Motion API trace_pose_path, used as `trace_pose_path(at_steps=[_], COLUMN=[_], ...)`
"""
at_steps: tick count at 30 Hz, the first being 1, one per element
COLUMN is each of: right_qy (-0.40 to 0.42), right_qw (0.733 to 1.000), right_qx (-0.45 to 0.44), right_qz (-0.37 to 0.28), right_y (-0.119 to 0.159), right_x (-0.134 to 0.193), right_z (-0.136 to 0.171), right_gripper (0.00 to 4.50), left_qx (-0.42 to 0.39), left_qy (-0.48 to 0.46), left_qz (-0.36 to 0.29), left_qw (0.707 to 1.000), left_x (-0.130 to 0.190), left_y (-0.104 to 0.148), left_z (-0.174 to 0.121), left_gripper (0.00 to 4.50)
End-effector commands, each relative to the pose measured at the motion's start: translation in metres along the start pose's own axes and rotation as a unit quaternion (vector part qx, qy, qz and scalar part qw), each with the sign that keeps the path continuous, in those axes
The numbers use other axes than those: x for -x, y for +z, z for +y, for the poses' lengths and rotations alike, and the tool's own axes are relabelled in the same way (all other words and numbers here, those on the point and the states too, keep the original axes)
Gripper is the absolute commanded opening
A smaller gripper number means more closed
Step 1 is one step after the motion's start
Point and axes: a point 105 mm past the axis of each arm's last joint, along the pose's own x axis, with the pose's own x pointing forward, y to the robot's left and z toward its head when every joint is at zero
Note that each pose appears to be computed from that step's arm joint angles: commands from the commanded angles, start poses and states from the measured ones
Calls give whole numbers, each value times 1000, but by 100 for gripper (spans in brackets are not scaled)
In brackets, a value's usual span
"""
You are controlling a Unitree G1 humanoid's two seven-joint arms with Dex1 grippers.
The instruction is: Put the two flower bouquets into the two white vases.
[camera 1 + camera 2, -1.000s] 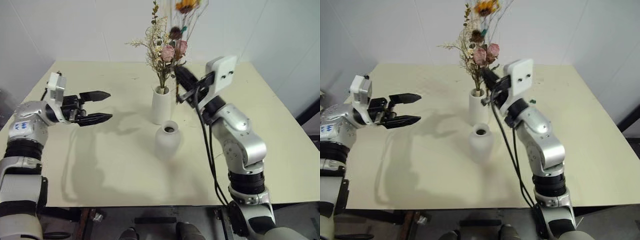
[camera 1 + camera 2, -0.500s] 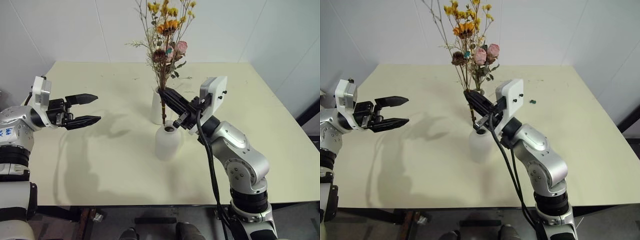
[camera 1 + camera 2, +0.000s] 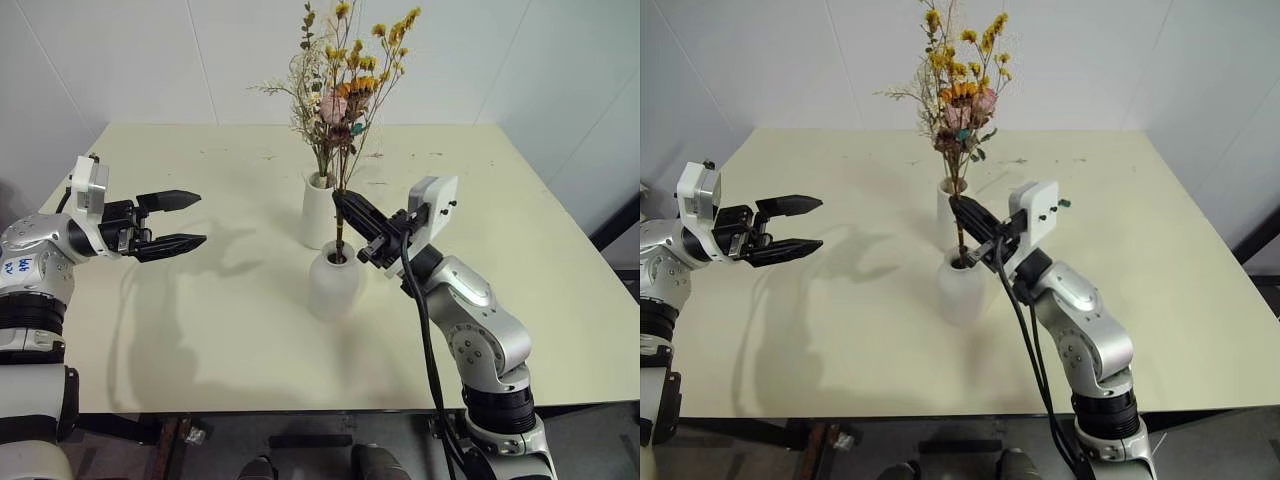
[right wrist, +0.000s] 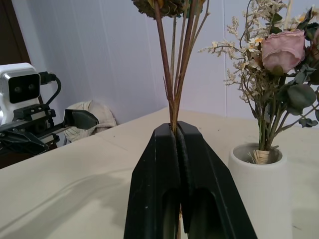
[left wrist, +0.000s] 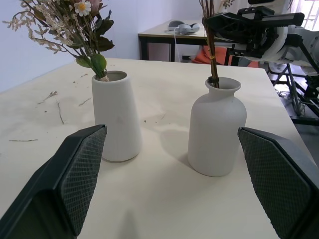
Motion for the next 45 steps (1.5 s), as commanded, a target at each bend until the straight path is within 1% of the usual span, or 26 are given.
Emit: trace_pose_path(at_steps=[1, 4, 10, 13, 18, 24, 25, 30, 32, 35, 37, 40, 42, 45], right_qy=[30, 47, 45, 49, 57, 79, 83, 95, 92, 74, 68, 23, -5, -25], right_qw=[999, 999, 999, 998, 997, 993, 992, 983, 976, 963, 957, 945, 939, 941], right_qx=[11, 12, 17, 26, 34, 62, 69, 96, 111, 128, 134, 152, 160, 163], right_qz=[-12, 3, 14, 25, 29, 55, 64, 126, 166, 223, 247, 290, 303, 294], right_y=[3, -4, -9, -13, -11, -5, -4, 2, 6, 14, 19, 38, 48, 56], right_x=[6, 10, 13, 18, 21, 35, 40, 67, 84, 107, 119, 147, 162, 170], right_z=[14, 20, 16, 15, 16, 15, 14, 9, 2, -11, -16, -35, -50, -61], right_gripper=[4, 4, 4, 65, 229, 432, 445, 445, 445, 445, 445, 445, 445, 445], left_qx=[-26, -26, -28, -29, -30, -32, -33, -33, -32, -32, -33, -33, -33, -26], left_qy=[-55, -55, -59, -59, -59, -59, -59, -60, -58, -59, -60, -44, -40, -37], left_qz=[-16, -16, -18, -19, -20, -24, -24, -26, -27, -28, -27, -16, -8, 0], left_qw=[998, 998, 998, 998, 998, 997, 997, 997, 997, 997, 997, 998, 999, 999], left_x=[3, 2, -1, -2, -3, -5, -5, -8, -9, -13, -14, -9, -11, -17], left_y=[14, 13, 14, 15, 15, 15, 15, 13, 13, 12, 11, 5, -1, -11], left_z=[-12, -12, -11, -10, -10, -9, -9, -8, -6, -5, -4, -1, 1, 4], left_gripper=[450, 450, 450, 450, 450, 450, 450, 450, 450, 450, 450, 450, 450, 450])
